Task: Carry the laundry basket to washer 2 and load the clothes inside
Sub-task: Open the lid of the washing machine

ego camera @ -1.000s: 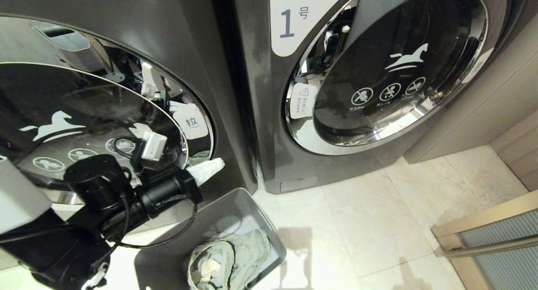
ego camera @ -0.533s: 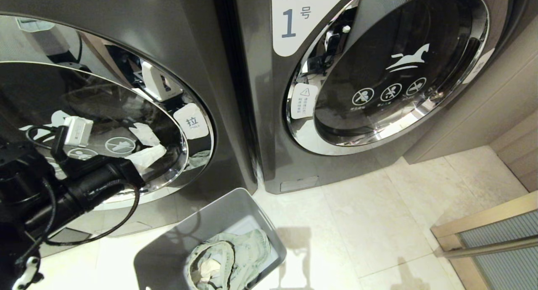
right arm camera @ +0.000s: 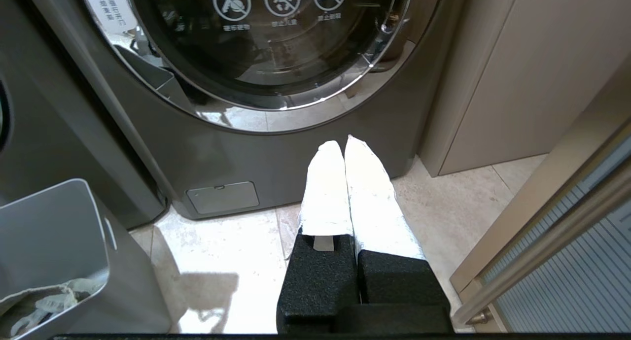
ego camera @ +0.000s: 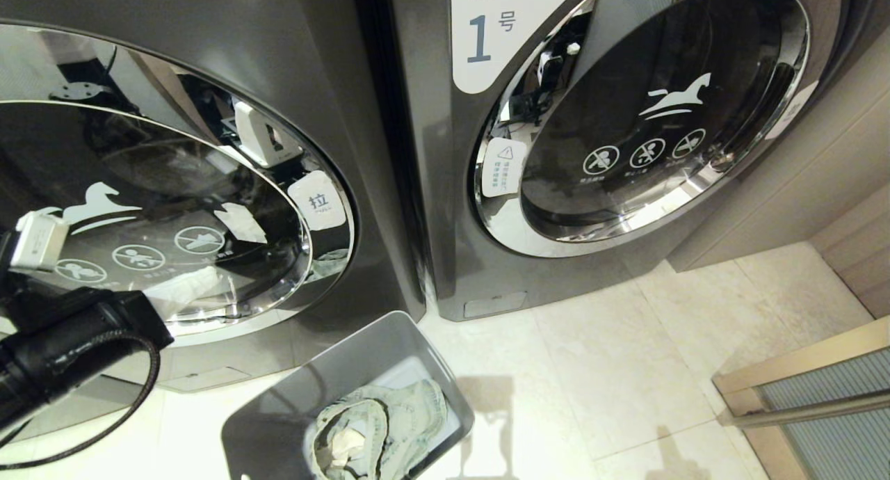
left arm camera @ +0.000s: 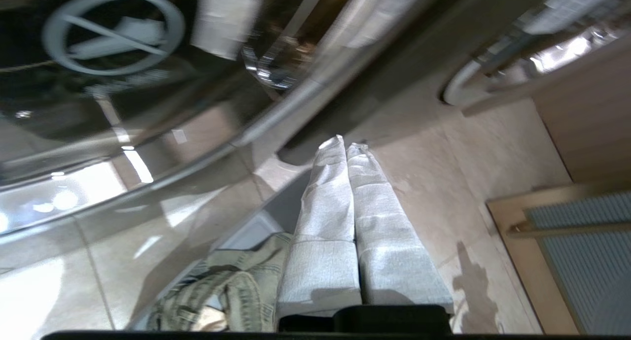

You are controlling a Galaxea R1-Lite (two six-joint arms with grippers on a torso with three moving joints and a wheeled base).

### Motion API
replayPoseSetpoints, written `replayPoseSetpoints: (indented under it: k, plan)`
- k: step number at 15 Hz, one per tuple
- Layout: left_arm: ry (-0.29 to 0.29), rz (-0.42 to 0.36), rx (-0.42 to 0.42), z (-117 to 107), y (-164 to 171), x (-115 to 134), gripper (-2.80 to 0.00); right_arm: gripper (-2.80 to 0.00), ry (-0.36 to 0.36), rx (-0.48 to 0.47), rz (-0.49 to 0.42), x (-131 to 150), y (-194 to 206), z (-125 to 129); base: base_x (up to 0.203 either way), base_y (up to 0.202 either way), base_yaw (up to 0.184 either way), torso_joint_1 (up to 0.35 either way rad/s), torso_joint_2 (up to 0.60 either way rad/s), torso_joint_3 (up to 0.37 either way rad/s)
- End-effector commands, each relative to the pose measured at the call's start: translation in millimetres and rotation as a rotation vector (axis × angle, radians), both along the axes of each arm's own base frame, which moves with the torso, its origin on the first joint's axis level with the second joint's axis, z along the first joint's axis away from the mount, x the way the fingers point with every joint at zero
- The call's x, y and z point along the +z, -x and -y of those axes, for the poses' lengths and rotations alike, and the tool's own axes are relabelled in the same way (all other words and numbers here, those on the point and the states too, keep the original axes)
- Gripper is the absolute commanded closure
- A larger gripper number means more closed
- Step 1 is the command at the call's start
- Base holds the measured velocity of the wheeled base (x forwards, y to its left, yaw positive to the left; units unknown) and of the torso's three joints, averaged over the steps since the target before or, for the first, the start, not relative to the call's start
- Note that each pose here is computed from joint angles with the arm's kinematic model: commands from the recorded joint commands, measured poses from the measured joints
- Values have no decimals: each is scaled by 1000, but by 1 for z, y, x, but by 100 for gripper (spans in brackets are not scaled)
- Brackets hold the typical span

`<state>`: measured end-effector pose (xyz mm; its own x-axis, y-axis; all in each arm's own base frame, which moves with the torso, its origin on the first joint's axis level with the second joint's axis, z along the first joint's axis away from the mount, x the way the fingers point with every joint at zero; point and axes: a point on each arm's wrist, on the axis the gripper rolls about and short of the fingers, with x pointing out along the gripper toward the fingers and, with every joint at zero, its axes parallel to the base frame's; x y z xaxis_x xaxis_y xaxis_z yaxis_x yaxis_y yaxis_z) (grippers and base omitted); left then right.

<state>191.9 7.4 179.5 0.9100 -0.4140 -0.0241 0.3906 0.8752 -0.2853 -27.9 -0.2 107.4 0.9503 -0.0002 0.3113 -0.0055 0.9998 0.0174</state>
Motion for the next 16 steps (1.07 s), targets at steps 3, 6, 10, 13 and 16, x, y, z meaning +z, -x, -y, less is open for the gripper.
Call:
replayPoseSetpoints:
  k: [3, 6, 10, 13, 16]
  plan:
    - [1, 29, -15, 4, 15, 2, 0, 0, 0, 0, -39, -11, -4, 0, 0, 0, 0, 0, 0, 0]
    - [0, 18, -37, 7, 15, -1, 0, 0, 0, 0, -39, -11, -4, 0, 0, 0, 0, 0, 0, 0]
    - [-2, 48, -41, 8, 21, -5, 0, 0, 0, 0, -39, -11, -4, 0, 0, 0, 0, 0, 0, 0]
    - [-5, 67, -44, 9, 22, -9, 0, 0, 0, 0, -39, -11, -4, 0, 0, 0, 0, 0, 0, 0]
    - [-6, 85, -76, 14, 22, -8, 0, 0, 0, 0, -39, -11, -4, 0, 0, 0, 0, 0, 0, 0]
